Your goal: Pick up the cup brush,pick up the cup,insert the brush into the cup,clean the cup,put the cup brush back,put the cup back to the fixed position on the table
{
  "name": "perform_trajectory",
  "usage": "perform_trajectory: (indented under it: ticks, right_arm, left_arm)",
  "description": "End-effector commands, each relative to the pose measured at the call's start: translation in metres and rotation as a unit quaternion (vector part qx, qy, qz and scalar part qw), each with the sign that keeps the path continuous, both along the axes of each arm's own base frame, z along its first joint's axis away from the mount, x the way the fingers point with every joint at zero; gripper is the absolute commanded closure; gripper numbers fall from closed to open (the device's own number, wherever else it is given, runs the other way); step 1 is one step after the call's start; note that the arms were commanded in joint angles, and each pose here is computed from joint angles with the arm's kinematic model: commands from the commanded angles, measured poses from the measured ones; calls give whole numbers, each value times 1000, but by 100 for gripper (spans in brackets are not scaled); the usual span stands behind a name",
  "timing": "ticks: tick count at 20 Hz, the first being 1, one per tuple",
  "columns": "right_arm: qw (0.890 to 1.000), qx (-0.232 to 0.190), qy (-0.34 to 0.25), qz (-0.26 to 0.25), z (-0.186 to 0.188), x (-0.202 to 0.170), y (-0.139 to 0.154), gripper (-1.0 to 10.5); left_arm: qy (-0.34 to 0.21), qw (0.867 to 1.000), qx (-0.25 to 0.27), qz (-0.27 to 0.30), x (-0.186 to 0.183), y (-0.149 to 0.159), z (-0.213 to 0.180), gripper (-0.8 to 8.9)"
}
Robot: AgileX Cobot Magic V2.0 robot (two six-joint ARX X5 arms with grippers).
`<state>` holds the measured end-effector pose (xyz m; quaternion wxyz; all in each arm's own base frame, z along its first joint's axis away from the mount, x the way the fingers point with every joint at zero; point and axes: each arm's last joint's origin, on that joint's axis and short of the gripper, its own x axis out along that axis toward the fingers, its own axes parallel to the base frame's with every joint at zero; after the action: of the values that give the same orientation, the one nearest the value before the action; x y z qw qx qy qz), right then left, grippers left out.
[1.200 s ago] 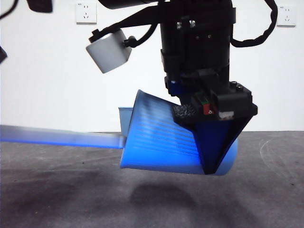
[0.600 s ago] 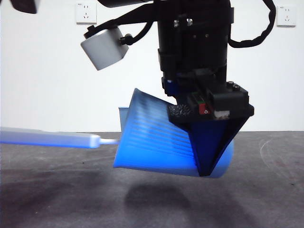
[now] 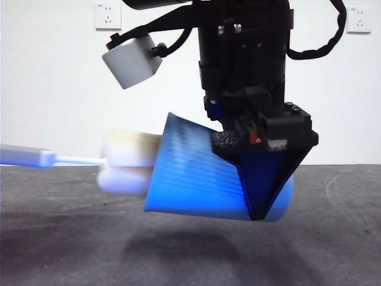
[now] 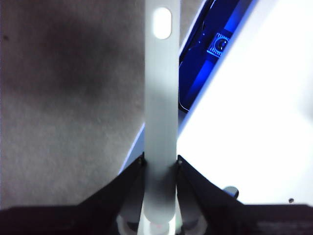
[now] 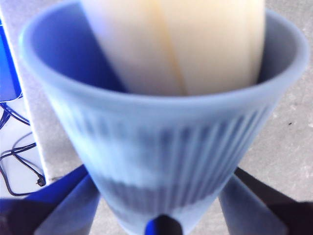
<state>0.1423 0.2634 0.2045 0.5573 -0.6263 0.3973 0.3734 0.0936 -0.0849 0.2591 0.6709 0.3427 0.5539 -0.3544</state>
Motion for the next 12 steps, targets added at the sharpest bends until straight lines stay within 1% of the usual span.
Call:
perform_trajectory:
  ticks: [1, 4, 7, 9, 12]
  right_arm:
    - [1000, 1, 0, -3, -1, -1, 1, 963]
    - [1000, 1, 0, -4, -1, -1, 1, 963]
    - [1000, 8, -2, -23, 1, 1, 0, 963]
    - [999, 20, -6, -44, 4, 5, -4, 963]
    - [995, 51, -19, -88, 18, 15, -17, 963]
  left_arm:
    - [-16, 1000, -12, 20, -4, 5, 4, 823]
    - [-31, 999, -28, 26, -9, 10, 8, 823]
    - [-46, 997, -44, 32, -15, 15, 12, 823]
    - [-54, 996, -53, 37, -18, 18, 14, 823]
    - [-76, 994, -59, 47, -22, 23, 17, 823]
